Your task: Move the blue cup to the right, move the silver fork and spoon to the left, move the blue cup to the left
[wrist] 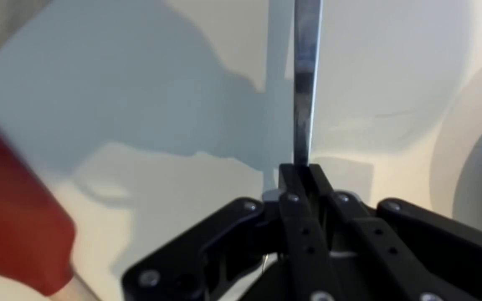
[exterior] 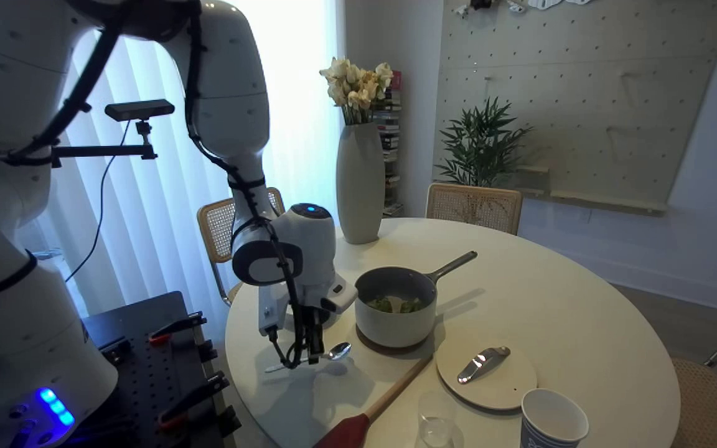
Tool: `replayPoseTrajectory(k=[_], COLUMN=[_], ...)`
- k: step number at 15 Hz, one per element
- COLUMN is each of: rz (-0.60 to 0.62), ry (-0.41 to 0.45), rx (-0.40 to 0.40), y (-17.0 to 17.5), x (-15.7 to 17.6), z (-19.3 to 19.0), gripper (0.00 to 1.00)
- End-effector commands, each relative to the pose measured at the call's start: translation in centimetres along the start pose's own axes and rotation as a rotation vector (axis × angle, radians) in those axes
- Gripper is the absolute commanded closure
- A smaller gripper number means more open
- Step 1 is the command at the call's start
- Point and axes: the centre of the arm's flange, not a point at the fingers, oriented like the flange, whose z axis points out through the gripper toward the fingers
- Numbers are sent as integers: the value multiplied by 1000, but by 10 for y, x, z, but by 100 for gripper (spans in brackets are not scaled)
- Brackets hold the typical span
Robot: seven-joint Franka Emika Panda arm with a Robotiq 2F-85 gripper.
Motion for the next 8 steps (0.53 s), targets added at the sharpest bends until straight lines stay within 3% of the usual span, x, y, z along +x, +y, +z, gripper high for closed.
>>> replayPoseTrajectory(k=[1, 8], rz=[-46, -136], ry=[5, 53], rx=[27, 26], y=[-6, -42], x=[14, 38], z=[-54, -120], gripper=[98, 98])
